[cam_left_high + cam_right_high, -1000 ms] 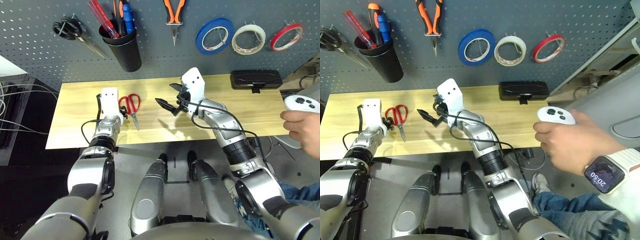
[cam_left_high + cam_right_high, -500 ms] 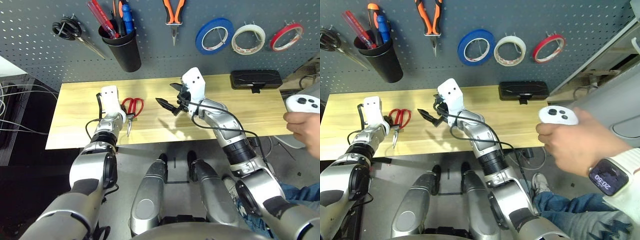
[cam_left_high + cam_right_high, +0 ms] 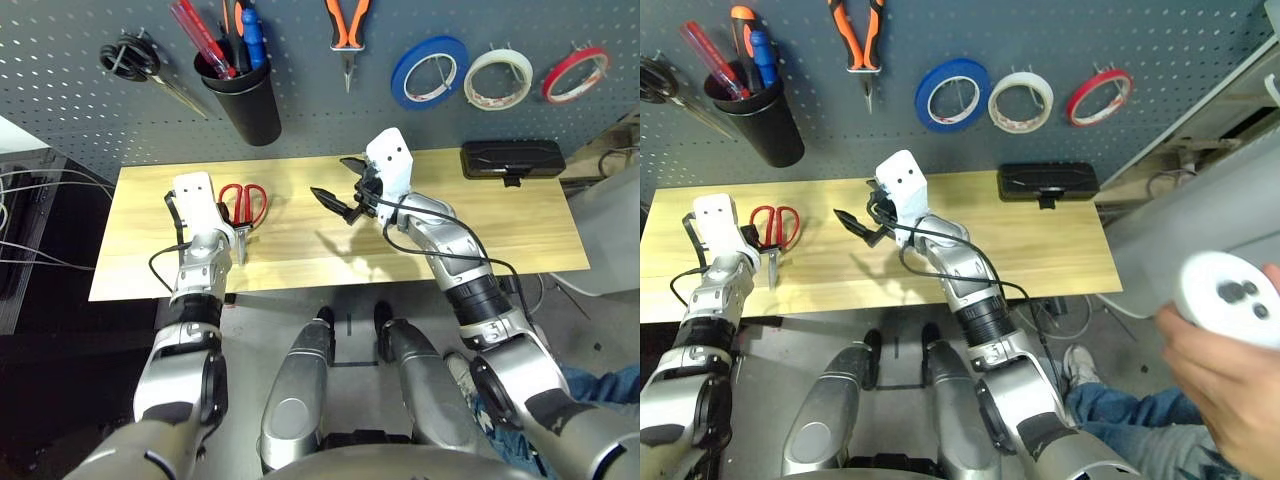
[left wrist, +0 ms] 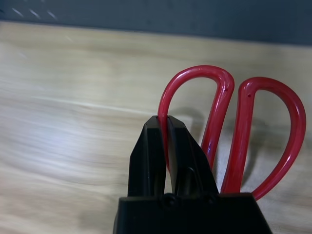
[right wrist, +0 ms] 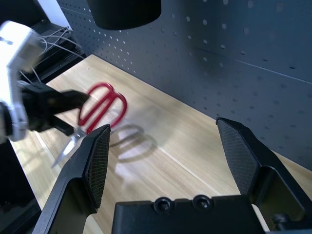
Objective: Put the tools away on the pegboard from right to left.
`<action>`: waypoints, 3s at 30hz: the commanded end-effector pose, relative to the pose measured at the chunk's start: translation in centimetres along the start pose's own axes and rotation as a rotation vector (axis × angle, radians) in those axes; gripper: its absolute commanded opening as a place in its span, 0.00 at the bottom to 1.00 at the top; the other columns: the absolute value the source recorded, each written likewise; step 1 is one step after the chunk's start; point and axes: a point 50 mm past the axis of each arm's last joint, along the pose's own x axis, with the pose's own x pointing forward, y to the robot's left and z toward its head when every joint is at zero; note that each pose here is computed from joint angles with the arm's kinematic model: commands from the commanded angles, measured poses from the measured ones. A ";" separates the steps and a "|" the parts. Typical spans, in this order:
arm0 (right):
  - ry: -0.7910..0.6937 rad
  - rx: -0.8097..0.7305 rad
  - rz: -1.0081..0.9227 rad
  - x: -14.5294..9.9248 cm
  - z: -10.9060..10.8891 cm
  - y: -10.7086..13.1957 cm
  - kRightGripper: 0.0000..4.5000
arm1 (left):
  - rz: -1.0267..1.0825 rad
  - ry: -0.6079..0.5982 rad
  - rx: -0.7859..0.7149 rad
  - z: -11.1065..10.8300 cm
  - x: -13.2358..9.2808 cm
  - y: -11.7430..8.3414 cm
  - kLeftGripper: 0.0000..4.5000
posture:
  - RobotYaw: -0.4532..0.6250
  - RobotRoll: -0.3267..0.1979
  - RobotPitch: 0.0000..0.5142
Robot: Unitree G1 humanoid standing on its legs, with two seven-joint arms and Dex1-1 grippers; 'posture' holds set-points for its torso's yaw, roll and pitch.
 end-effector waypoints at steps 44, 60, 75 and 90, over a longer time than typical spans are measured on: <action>-0.040 -0.003 -0.018 0.1 0.8 -0.5 1.00 | 0.213 -0.483 -0.215 10.0 -5.1 5.2 0.00 | 0.47 0.62 0.71; -0.044 -0.008 -0.020 0.1 0.9 -0.7 1.00 | 0.093 -0.611 -0.266 10.9 -6.2 4.1 0.00 | 0.47 0.62 0.71; -0.044 -0.017 -0.019 0.0 0.9 -0.8 1.00 | 0.003 -0.668 -0.296 11.6 -6.8 2.8 0.00 | 0.46 0.62 0.67; -0.041 -0.023 -0.016 -0.2 0.7 -0.6 1.00 | -0.024 -0.738 -0.283 13.0 -6.9 2.7 0.00 | 0.46 0.62 0.64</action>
